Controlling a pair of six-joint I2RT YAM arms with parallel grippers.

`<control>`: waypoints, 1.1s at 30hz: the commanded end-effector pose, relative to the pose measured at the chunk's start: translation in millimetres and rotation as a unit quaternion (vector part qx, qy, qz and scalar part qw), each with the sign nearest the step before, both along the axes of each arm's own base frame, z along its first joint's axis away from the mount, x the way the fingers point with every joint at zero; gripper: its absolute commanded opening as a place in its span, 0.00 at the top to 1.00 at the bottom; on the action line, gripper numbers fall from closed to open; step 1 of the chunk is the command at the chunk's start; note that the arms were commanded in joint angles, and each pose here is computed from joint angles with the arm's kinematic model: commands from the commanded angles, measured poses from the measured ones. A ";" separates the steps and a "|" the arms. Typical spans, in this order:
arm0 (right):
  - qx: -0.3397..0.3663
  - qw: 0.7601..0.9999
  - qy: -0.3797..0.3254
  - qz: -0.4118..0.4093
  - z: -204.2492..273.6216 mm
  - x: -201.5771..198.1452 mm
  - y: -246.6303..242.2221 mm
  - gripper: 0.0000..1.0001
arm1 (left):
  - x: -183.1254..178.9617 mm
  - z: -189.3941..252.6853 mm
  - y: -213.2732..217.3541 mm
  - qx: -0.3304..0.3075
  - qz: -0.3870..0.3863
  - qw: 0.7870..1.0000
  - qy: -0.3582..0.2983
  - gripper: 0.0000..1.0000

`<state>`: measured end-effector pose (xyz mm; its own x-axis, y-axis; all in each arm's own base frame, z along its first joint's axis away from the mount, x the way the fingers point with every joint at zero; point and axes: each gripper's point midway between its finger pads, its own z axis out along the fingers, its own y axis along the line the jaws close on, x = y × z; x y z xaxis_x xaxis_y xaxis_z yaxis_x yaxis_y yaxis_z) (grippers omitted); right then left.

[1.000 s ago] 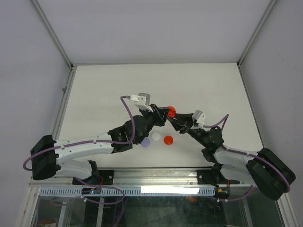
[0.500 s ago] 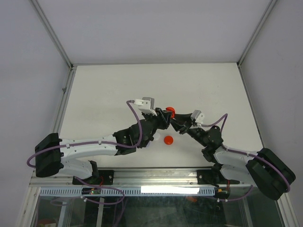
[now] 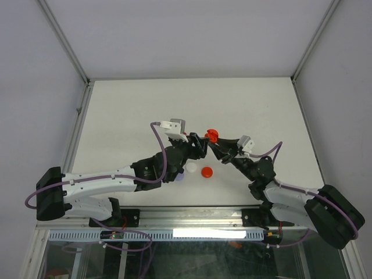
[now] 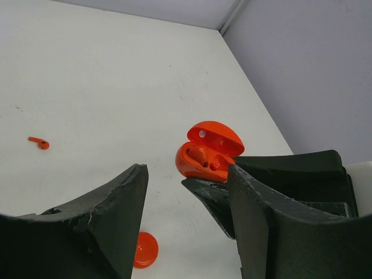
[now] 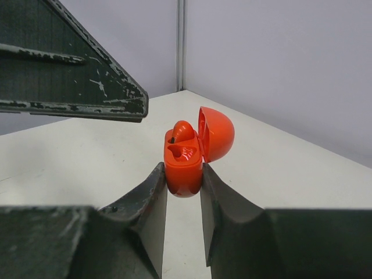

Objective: Insert the wireless bluetooth earbuds into the charging case
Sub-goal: Place the earbud in the charging case, then move the earbud to the center of the board.

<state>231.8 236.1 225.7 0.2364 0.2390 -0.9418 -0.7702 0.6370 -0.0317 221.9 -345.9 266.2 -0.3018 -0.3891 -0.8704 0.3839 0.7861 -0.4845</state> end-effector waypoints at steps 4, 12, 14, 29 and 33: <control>0.015 0.999 -0.031 -0.041 15.1 2.8 -16.4 1.00 | 13.0 24.8 21.9 0.013 0.024 1.000 -0.015 0.40; 0.004 0.998 -0.014 -0.067 3.9 -0.2 -31.0 1.00 | 62.1 -20.8 38.0 0.086 0.015 0.995 0.039 0.39; 0.005 0.997 -0.014 -0.072 2.9 -1.5 -34.6 1.00 | 74.3 -32.3 38.4 0.106 0.001 0.993 0.049 0.39; 0.001 0.997 -0.002 -0.077 -8.8 -1.6 -37.7 1.00 | 157.5 -137.5 48.0 0.205 -0.004 0.965 0.165 0.43; 0.001 0.997 -0.001 -0.078 -9.7 -1.0 -37.5 1.00 | 171.7 -161.5 55.3 0.213 0.022 0.959 0.188 0.43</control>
